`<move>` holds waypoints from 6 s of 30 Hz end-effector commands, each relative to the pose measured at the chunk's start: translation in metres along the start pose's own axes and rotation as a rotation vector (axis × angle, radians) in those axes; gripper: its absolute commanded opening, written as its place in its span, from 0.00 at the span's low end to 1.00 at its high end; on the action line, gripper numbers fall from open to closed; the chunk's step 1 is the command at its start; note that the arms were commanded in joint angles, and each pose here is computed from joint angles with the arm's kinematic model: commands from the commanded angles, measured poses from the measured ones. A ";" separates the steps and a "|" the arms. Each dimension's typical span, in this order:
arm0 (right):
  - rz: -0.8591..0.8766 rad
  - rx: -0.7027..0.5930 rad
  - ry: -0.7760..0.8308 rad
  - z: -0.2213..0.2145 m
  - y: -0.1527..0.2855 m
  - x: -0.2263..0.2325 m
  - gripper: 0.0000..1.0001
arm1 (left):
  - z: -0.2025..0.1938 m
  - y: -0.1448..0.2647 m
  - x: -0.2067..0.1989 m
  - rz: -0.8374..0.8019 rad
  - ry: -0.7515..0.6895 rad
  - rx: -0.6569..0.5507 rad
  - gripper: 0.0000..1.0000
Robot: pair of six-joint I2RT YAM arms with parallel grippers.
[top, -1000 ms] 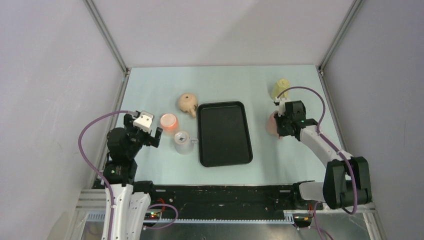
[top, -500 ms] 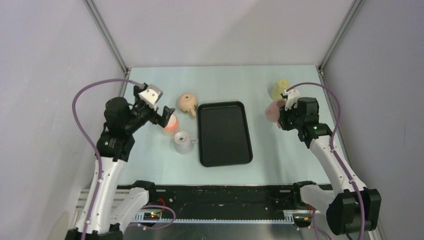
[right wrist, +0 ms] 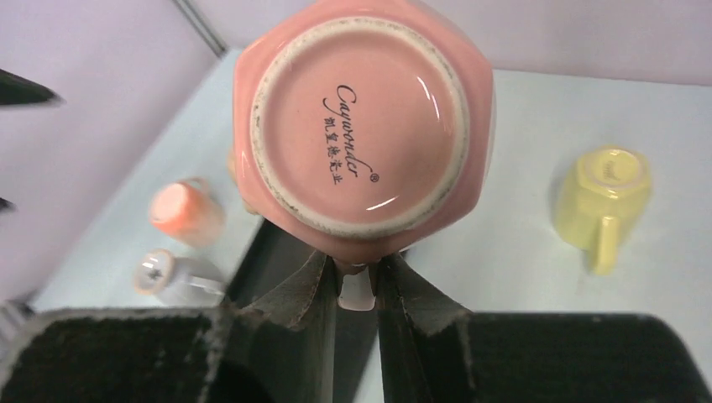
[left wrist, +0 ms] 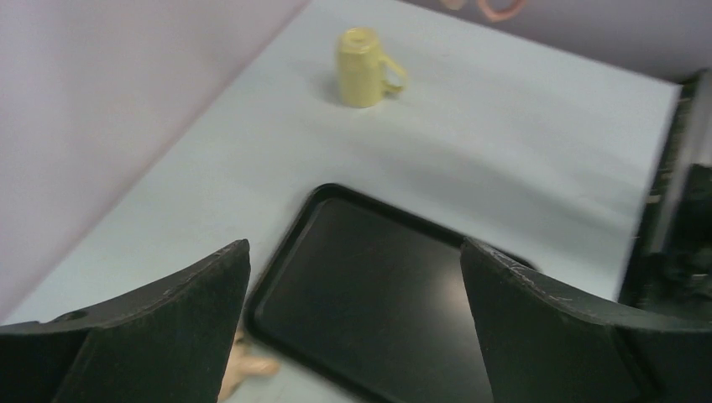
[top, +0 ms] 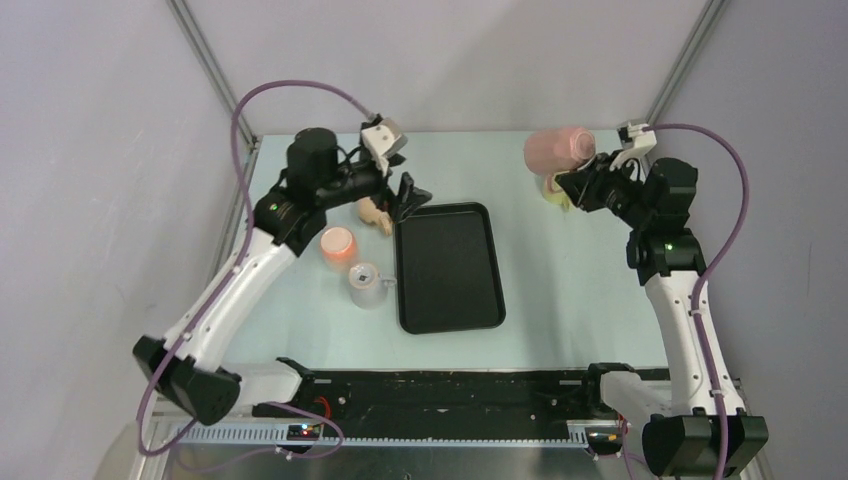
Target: Turn the mug right side up
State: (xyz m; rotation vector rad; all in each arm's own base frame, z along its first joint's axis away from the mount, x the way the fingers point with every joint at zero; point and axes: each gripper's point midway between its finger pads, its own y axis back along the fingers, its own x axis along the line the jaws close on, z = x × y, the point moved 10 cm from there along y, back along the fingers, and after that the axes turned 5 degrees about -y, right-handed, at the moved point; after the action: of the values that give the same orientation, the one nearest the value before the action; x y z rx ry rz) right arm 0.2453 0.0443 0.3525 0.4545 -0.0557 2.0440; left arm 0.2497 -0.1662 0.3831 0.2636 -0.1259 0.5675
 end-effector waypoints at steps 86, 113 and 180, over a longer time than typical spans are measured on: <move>0.810 -0.172 -0.387 -0.070 -0.039 0.073 0.00 | 0.021 -0.093 -0.085 -0.859 0.822 -0.351 0.26; 0.792 -0.215 -0.326 -0.065 -0.035 0.070 0.65 | 0.009 -0.085 -0.066 -0.750 0.834 -0.399 0.00; 0.177 0.111 0.326 -0.099 0.006 -0.003 0.97 | -0.113 -0.066 0.013 0.163 0.242 0.465 0.00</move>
State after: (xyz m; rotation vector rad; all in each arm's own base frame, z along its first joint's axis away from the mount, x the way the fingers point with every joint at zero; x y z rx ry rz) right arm 0.2105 0.0621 0.2548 0.2781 0.2423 2.2776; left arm 0.2950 -0.1804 0.2223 0.7080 0.3990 0.7432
